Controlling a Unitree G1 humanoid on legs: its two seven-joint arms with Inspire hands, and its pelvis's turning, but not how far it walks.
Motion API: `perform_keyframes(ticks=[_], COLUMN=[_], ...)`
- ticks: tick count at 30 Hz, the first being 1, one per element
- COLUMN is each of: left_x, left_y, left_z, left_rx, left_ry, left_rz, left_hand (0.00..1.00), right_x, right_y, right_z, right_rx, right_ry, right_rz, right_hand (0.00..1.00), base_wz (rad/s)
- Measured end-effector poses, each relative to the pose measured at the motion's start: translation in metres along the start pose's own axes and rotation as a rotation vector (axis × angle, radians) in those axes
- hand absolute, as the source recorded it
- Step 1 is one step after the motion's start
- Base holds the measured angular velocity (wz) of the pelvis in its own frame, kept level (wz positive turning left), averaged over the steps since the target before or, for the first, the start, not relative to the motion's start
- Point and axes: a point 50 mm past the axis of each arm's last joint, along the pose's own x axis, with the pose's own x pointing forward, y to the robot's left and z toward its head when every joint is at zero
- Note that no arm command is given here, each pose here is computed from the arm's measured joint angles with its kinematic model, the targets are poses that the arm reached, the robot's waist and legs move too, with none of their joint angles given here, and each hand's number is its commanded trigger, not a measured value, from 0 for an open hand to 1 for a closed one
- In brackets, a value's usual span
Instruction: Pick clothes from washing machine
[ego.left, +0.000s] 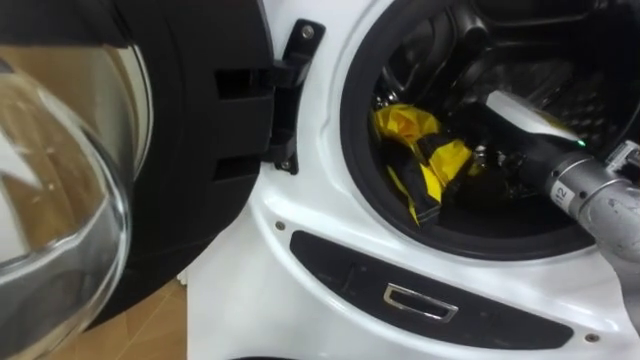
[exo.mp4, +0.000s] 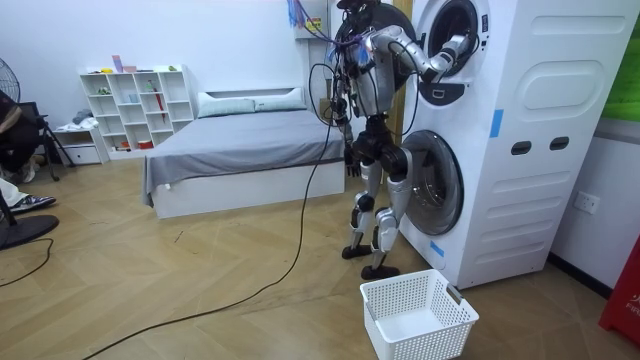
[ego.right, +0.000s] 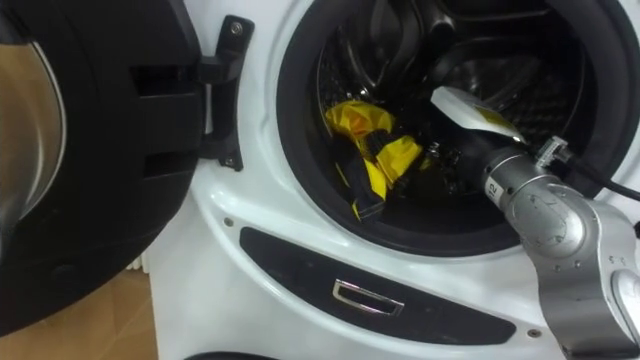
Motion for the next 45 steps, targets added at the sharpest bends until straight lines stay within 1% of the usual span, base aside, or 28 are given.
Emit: perform_keyframes(ticks=[9, 12, 16, 21, 23, 27, 29, 35, 38, 45], left_x=[0.001, 0.0, 0.0, 0.002, 0.002, 0.001, 0.001, 0.0, 0.0, -0.001], left_y=[-0.001, -0.002, -0.004, -0.015, -0.018, -0.021, -0.027, -0.033, -0.033, -0.031], left_z=[-0.001, -0.003, -0.007, -0.014, -0.014, -0.016, -0.019, -0.019, -0.021, -0.021], left_rx=[0.019, 0.017, 0.009, 0.002, -0.004, -0.014, -0.037, -0.04, -0.05, -0.074], left_ry=[0.004, 0.003, 0.005, 0.01, 0.002, -0.003, 0.003, -0.022, -0.019, -0.034], left_rz=[0.0, 0.005, 0.032, 0.026, 0.025, 0.049, 0.042, 0.041, 0.046, 0.056], left_hand=[0.0, 0.0, 0.0, 0.0, 0.0, 0.0, 0.0, 0.0, 0.0, 0.0], right_x=[-0.006, -0.015, -0.028, -0.046, -0.058, -0.075, -0.083, -0.093, -0.1, -0.107], right_y=[-0.005, -0.007, -0.01, -0.012, -0.012, -0.01, -0.007, 0.0, 0.002, 0.001], right_z=[0.008, 0.013, 0.031, 0.054, 0.056, 0.061, 0.067, 0.066, 0.059, 0.055], right_rx=[-0.03, -0.056, -0.076, -0.109, -0.085, 0.006, 0.031, 0.121, 0.16, 0.212], right_ry=[-0.032, -0.058, -0.14, -0.274, -0.326, -0.419, -0.47, -0.541, -0.529, -0.545], right_rz=[-0.023, -0.04, -0.07, -0.11, -0.133, -0.162, -0.182, -0.193, -0.207, -0.22], right_hand=[1.0, 1.0, 1.0, 1.0, 1.0, 1.0, 1.0, 1.0, 1.0, 1.0], base_wz=[-0.03, 0.0, -0.06, -0.16, -0.08, -0.12, 0.06, -0.06, -0.1, -0.04])
